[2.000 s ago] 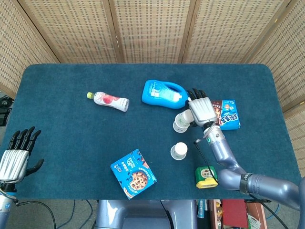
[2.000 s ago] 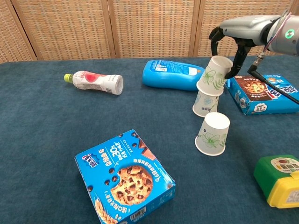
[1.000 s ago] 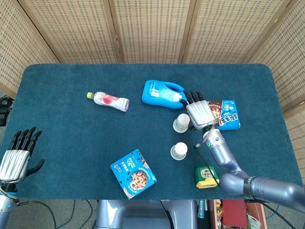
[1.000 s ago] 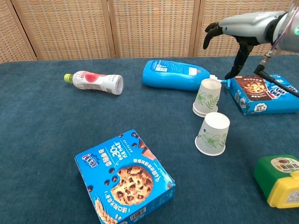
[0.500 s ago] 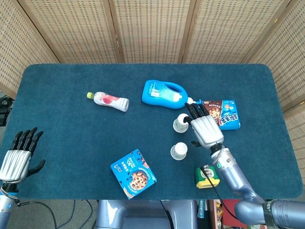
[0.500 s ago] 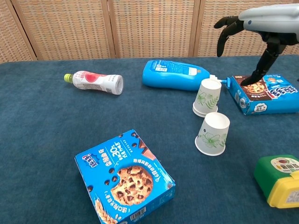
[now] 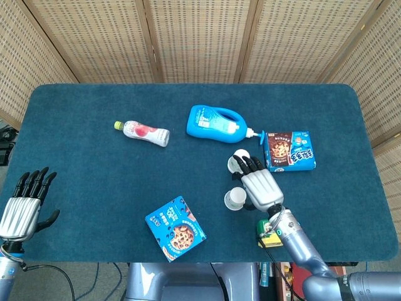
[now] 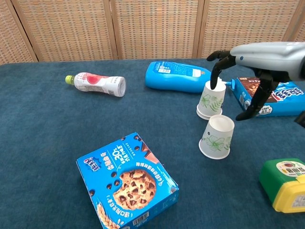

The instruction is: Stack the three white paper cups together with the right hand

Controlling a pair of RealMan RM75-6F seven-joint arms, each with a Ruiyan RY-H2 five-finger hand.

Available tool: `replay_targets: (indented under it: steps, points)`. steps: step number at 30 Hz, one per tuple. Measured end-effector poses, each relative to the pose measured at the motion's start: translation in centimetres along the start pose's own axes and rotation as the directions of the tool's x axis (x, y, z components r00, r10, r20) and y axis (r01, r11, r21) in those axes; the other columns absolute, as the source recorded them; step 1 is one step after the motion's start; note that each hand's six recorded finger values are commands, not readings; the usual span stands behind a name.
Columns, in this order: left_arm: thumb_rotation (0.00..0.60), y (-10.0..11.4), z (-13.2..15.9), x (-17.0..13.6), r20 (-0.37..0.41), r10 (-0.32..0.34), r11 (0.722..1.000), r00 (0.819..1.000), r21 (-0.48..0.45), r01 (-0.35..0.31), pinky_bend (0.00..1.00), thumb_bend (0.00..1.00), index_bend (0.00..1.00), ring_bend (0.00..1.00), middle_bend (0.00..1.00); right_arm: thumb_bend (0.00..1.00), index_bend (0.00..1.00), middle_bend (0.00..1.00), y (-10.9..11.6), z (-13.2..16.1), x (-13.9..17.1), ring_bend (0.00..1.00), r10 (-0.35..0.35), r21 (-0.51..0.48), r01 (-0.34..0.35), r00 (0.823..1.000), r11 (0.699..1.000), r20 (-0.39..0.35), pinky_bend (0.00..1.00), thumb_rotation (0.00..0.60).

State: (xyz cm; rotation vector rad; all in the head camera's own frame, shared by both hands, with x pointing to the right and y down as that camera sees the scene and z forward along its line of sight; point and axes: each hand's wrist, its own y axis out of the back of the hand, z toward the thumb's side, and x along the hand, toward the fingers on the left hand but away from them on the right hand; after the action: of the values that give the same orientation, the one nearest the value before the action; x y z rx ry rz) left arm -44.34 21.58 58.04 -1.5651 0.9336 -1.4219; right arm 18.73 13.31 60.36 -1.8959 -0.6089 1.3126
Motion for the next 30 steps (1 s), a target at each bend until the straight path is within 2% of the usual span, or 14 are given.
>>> replay_targets:
  steps: [8, 30]
  points:
    - [0.6, 0.1, 0.0, 0.0, 0.001, 0.002, 1.0, 1.0, -0.002, -0.002, 0.0, 0.29, 0.0, 0.0, 0.0, 0.13, 0.35, 0.03, -2.1, 0.3, -0.7, 0.0, 0.037, -0.011, -0.037, 0.999, 0.999, 0.004, 0.11, 0.6]
    - [0.6, 0.1, 0.0, 0.0, 0.003, 0.0, 1.0, 1.0, -0.006, 0.0, 0.0, 0.29, 0.0, 0.0, 0.0, 0.13, 0.35, 0.04, -4.7, -0.8, -2.1, 0.0, 0.083, 0.018, -0.084, 0.996, 0.996, 0.044, 0.11, 0.6]
